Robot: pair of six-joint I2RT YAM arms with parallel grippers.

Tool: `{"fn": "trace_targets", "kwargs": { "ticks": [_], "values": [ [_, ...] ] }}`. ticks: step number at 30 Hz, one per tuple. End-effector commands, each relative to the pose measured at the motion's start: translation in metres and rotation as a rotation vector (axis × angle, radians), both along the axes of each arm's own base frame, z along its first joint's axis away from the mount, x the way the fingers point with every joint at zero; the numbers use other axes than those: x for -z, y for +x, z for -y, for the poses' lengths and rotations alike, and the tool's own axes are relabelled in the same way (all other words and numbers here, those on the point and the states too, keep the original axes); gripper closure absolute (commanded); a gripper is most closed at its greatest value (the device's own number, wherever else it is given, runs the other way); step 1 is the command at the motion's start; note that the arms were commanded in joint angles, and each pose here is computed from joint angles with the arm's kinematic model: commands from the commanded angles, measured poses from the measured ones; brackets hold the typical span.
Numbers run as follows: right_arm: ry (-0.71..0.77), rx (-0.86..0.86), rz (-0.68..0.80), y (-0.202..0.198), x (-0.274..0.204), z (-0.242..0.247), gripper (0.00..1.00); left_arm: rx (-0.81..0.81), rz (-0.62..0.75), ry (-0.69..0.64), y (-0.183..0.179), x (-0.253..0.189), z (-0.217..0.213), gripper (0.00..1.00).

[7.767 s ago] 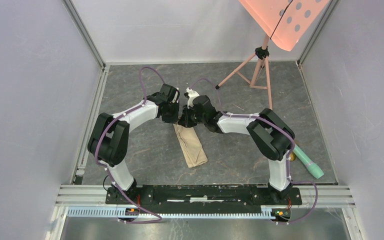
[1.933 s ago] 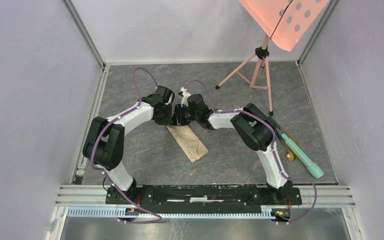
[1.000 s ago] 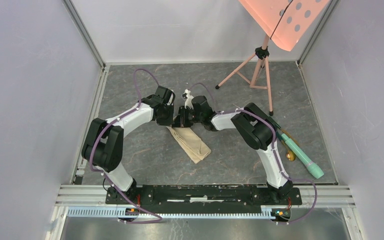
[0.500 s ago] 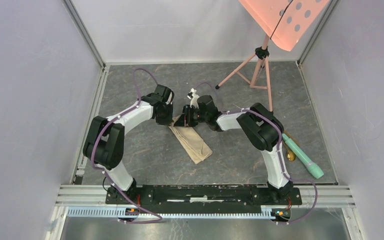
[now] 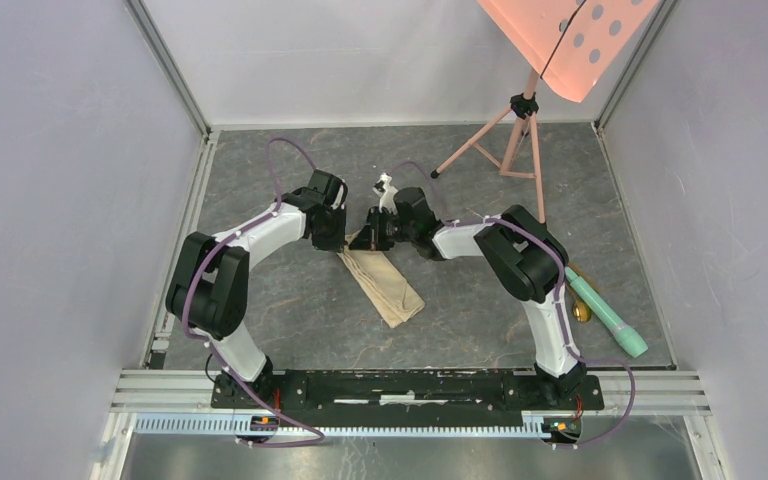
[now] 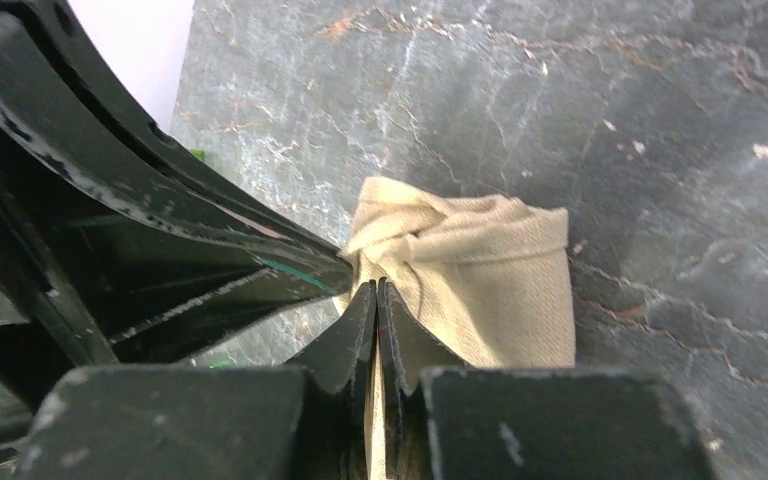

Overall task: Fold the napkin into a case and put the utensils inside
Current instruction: Insert the folded napkin into the top corner of the smaller rectangle at the center of the board.

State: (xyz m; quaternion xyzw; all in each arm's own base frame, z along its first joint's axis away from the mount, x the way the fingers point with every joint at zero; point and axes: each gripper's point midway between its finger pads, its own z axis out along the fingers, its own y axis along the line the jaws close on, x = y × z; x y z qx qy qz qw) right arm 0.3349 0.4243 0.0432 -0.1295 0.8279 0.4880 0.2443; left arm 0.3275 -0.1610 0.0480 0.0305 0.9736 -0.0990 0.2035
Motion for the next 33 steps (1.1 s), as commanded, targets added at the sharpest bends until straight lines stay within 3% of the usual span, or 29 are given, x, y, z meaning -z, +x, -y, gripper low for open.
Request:
{"fn": "trace_targets", "kwargs": {
  "ticks": [1,14,17,19,22,28,33],
  "values": [
    [0.065,-0.016,0.048,0.012,-0.018,-0.019,0.94,0.013,0.05,-0.035,0.007,-0.013,0.005,0.98],
    [-0.004,0.009,0.0,0.004,0.028,-0.056,0.95,-0.014,0.044,-0.075,0.028,-0.009,0.02,0.98],
    [0.004,0.032,-0.041,-0.001,0.042,-0.047,0.91,-0.033,-0.03,-0.056,0.026,0.01,0.018,0.98],
    [0.018,0.006,-0.025,-0.004,0.032,-0.04,0.83,-0.041,-0.029,-0.058,0.019,0.012,0.014,0.97],
    [0.03,-0.041,0.015,-0.004,0.009,-0.034,0.75,-0.047,-0.009,-0.071,0.014,-0.002,0.01,0.87],
    [0.012,-0.067,0.109,-0.001,-0.029,-0.017,0.68,-0.089,0.022,-0.14,-0.002,-0.036,0.002,0.64],
    [-0.022,-0.044,0.136,0.005,-0.033,0.002,0.67,-0.191,-0.01,-0.179,-0.011,-0.027,-0.019,0.55]
  ]
}}
